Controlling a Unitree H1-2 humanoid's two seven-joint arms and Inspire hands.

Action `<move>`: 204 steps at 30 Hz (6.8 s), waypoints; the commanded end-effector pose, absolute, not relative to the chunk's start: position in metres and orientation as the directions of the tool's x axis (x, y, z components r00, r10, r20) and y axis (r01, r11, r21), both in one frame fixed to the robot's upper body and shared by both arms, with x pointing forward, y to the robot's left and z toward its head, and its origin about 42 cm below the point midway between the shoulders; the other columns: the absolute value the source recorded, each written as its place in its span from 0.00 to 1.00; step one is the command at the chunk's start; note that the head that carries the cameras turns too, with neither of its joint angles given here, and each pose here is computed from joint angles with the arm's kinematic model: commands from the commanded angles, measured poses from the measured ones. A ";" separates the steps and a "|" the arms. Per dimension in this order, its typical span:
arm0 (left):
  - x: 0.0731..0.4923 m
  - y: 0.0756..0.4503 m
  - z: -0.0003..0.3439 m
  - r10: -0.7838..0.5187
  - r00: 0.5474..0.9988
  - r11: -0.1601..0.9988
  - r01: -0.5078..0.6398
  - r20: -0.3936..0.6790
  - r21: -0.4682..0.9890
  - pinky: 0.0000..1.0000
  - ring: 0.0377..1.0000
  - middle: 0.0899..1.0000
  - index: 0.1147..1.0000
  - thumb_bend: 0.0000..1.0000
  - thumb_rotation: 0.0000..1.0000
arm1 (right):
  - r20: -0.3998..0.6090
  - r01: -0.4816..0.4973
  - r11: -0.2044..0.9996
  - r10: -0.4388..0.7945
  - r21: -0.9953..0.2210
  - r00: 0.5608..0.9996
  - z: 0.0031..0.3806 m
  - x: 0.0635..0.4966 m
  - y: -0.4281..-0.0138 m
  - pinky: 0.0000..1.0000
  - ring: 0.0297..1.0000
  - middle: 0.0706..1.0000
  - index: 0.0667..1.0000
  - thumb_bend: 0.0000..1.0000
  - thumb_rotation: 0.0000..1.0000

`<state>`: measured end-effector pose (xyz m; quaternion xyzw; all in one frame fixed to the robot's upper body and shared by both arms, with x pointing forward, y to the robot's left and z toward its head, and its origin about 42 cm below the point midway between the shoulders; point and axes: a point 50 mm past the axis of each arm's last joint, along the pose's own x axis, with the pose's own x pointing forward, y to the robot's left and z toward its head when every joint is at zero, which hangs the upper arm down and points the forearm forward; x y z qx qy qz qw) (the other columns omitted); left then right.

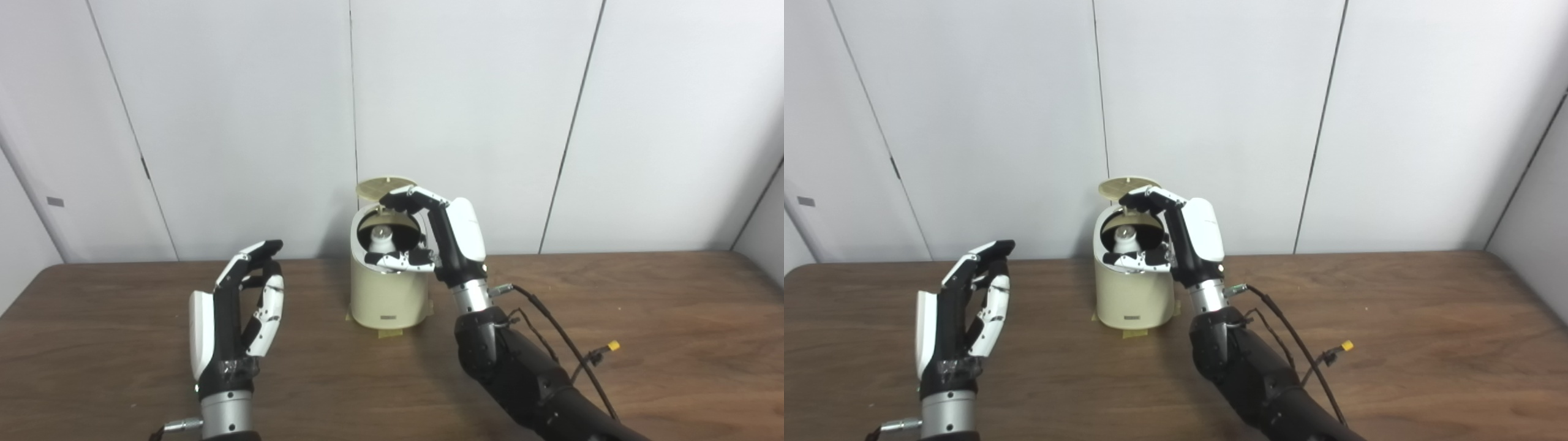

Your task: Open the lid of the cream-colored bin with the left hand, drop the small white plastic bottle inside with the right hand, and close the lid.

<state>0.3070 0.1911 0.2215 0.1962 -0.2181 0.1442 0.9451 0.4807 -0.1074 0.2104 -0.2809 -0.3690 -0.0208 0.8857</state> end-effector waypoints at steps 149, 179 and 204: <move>0.437 0.108 0.361 -0.384 0.871 0.228 -0.231 0.306 0.946 1.00 0.87 0.78 0.69 1.00 1.00 | 0.496 0.140 0.988 -0.153 0.063 0.855 0.261 0.311 -0.225 0.70 0.75 0.75 0.76 0.29 0.27; 0.427 0.112 0.288 -0.423 0.906 -0.056 -0.023 -0.003 0.998 1.00 0.88 0.77 0.71 1.00 1.00 | 0.497 0.123 0.990 -0.138 0.061 0.857 0.271 0.306 -0.224 0.73 0.76 0.76 0.76 0.28 0.30; 0.408 0.112 0.296 -0.409 0.796 0.348 -0.315 0.446 0.883 1.00 0.82 0.84 0.82 0.74 0.95 | 0.491 0.128 0.990 -0.138 0.055 0.860 0.270 0.306 -0.222 0.72 0.76 0.76 0.77 0.30 0.22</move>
